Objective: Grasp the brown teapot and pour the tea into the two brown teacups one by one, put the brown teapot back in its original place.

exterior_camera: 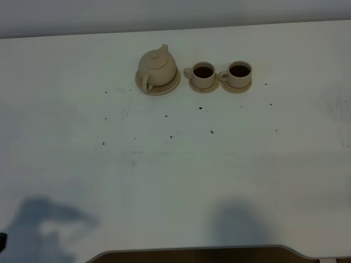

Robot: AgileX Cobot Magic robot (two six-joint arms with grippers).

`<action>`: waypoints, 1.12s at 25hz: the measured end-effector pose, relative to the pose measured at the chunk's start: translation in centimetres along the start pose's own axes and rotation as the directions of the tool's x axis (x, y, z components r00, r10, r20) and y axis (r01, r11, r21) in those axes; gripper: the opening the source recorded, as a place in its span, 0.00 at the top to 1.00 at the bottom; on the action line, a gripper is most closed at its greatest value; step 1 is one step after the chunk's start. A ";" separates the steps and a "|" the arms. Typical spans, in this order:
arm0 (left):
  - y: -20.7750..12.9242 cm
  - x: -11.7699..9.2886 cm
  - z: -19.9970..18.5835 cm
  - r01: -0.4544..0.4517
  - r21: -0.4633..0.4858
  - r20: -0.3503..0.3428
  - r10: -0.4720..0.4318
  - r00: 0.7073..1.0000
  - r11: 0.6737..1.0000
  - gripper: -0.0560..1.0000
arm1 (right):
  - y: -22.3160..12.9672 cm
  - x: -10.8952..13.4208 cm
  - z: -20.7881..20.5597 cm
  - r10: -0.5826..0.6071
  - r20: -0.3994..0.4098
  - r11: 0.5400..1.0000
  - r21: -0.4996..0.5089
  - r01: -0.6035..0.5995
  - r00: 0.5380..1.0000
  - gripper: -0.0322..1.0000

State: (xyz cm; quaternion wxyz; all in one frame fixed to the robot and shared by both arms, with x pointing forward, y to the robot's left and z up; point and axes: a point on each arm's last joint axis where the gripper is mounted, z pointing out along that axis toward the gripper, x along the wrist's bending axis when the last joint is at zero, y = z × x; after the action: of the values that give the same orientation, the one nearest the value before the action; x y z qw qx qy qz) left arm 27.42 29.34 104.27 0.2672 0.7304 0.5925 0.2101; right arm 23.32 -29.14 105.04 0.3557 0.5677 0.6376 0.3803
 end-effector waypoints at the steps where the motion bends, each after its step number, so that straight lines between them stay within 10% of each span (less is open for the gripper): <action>1: -0.2 0.2 -0.3 0.036 -0.026 -0.030 -0.037 0.999 0.999 0.52 | 0.0 0.0 0.0 0.000 0.000 1.000 0.000 0.000 1.000 0.62; 12: -3.1 -0.8 -3.1 0.084 -0.305 -0.113 -0.124 0.986 0.949 0.52 | 0.0 0.0 0.0 0.000 0.000 1.000 0.000 0.000 1.000 0.62; 28: -3.3 -0.9 -3.2 0.067 -0.315 -0.111 -0.107 0.988 0.947 0.52 | 0.0 0.0 0.0 0.000 0.000 1.000 0.000 0.000 1.000 0.62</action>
State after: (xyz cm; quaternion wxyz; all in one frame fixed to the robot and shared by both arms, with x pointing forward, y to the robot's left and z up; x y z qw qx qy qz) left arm 22.78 29.45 104.64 0.3495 0.6377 0.5994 0.3345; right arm 23.32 -29.14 105.04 0.3557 0.5677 0.6376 0.3803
